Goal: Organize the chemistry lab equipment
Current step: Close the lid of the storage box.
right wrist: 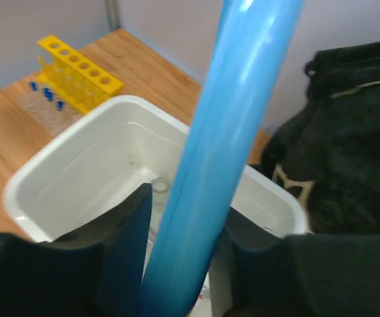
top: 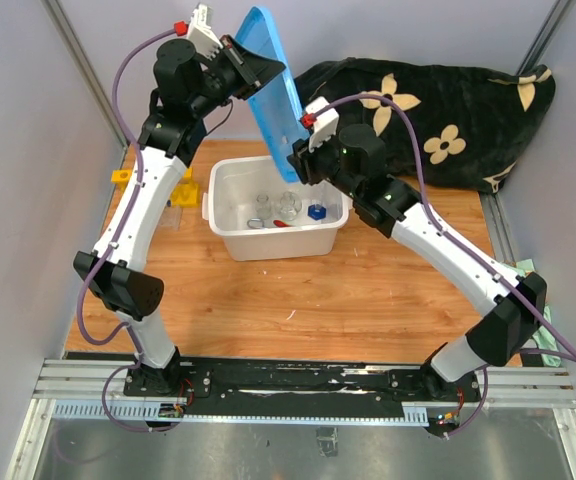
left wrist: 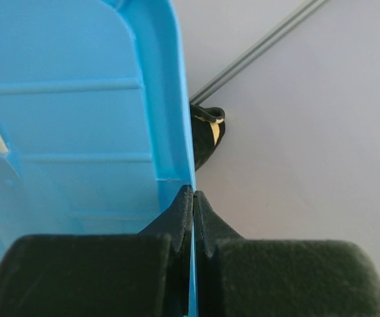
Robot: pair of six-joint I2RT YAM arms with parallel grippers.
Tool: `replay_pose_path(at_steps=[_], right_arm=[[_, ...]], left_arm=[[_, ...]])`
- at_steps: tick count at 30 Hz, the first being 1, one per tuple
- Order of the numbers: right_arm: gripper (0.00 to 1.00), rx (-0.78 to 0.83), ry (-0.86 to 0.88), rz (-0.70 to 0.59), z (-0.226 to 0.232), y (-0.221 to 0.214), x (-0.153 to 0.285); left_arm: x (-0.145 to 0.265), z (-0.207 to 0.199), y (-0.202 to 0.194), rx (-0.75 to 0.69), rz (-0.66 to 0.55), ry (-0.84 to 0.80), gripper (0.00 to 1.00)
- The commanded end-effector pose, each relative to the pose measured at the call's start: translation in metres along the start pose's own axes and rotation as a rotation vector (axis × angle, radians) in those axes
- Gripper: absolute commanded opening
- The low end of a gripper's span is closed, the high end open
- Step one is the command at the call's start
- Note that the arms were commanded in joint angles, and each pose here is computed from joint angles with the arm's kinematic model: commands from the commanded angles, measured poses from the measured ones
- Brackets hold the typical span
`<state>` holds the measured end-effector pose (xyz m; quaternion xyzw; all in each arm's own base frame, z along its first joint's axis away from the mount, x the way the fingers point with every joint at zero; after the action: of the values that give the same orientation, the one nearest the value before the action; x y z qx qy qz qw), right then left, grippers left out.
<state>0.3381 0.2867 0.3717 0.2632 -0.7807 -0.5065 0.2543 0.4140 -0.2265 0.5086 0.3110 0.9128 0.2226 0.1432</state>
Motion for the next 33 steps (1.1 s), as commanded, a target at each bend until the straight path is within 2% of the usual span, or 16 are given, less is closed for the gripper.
replay_pose_path(at_steps=[1,2,3,8,14,18,19,25,33], right_arm=[[0.20,-0.008,-0.075,-0.018,-0.015,0.004,-0.005],[0.08,-0.002,-0.084,-0.008,-0.017,0.003,-0.005],[0.01,0.004,-0.101,0.003,-0.019,0.002,-0.005],[0.01,0.070,-0.150,0.030,-0.029,0.003,0.004],[0.00,0.243,-0.175,0.031,-0.037,0.001,0.021],[0.01,0.407,-0.198,0.060,-0.042,-0.009,0.025],[0.01,0.442,-0.201,0.064,-0.043,-0.011,0.026],[0.01,0.627,-0.230,0.084,-0.046,-0.026,0.030],[0.01,0.902,-0.273,0.041,-0.041,-0.044,0.028]], left_arm=[[0.009,-0.026,0.004,-0.027,-0.015,-0.085,0.00],[0.010,-0.025,0.004,-0.028,-0.014,-0.083,0.00],[0.010,-0.025,0.004,-0.030,-0.015,-0.080,0.00],[0.012,-0.022,0.005,-0.056,-0.019,-0.054,0.01],[0.029,-0.017,0.011,-0.060,-0.036,-0.032,0.67],[0.046,-0.015,0.015,-0.045,-0.035,-0.040,0.94],[0.053,-0.016,0.017,-0.052,-0.043,-0.038,0.98],[0.093,-0.009,0.025,-0.070,-0.073,0.007,0.99],[0.129,0.065,-0.002,-0.043,-0.017,0.203,0.99]])
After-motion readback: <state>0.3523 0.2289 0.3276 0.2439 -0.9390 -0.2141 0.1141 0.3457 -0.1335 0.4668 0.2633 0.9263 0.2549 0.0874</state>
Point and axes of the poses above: each gripper's point midway between its finger pads, its own x axis back along the fingers, its own z axis along the line the jaws close on, y = z × x, the point moved 5 cm from there along x, back along the fingers, and after that the axes turned 14 degrees about x, right-handed, at the moved point
